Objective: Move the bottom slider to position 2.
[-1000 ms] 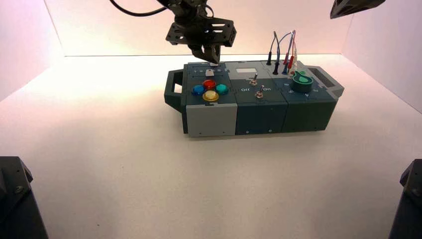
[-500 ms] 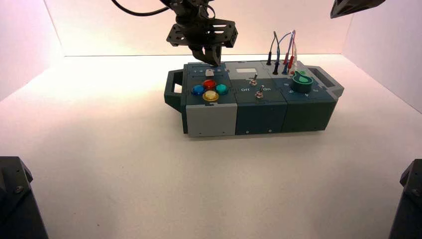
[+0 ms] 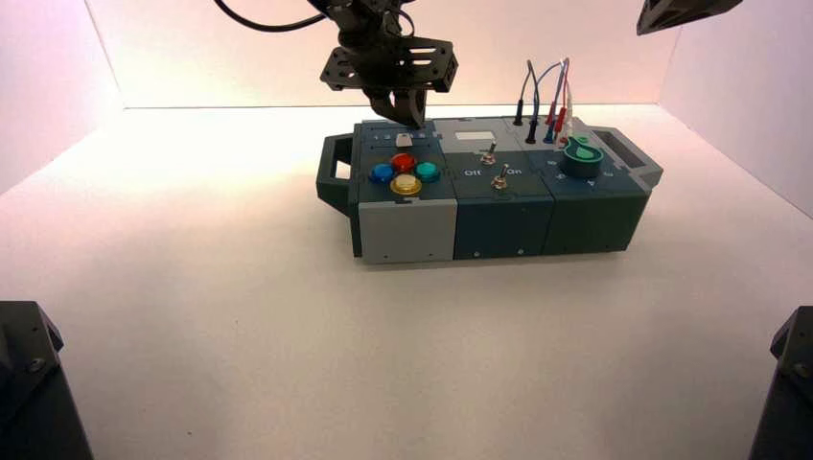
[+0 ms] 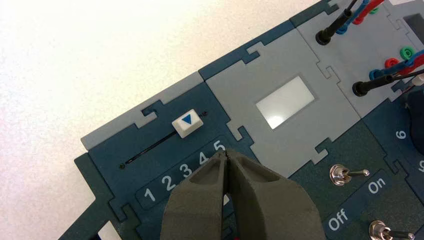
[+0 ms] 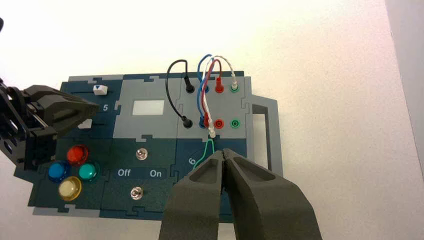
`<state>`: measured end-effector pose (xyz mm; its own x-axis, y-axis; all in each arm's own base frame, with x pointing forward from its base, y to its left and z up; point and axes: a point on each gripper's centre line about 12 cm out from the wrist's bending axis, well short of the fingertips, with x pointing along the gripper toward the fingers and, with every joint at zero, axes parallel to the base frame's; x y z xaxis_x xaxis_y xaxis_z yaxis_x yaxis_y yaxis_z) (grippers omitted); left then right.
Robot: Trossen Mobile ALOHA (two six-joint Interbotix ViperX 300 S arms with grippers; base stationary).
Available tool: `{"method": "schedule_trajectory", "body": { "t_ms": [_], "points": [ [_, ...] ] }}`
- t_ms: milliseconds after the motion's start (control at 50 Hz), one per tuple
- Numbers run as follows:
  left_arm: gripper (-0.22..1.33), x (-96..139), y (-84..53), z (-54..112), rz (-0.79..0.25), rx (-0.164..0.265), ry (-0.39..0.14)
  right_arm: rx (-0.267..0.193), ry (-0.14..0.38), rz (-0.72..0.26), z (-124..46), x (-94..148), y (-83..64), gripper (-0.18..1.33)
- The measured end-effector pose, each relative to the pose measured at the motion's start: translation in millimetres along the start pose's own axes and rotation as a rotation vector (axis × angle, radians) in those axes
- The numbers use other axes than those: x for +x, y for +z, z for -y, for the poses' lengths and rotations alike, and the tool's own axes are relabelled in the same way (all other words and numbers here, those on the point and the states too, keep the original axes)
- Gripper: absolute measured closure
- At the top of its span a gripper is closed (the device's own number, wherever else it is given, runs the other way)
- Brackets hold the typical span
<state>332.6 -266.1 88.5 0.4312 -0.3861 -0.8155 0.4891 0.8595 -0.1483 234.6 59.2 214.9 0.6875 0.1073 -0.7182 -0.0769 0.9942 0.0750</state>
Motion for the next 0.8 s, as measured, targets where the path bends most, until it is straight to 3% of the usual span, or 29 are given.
{"method": "schedule_trajectory", "body": {
  "t_ms": [800],
  "points": [
    [1.28,0.7,-9.4,-2.1,-0.018,-0.004,0.005,0.001,0.001,0.006,-0.4,-0.8,2.4,1.29]
  ]
}}
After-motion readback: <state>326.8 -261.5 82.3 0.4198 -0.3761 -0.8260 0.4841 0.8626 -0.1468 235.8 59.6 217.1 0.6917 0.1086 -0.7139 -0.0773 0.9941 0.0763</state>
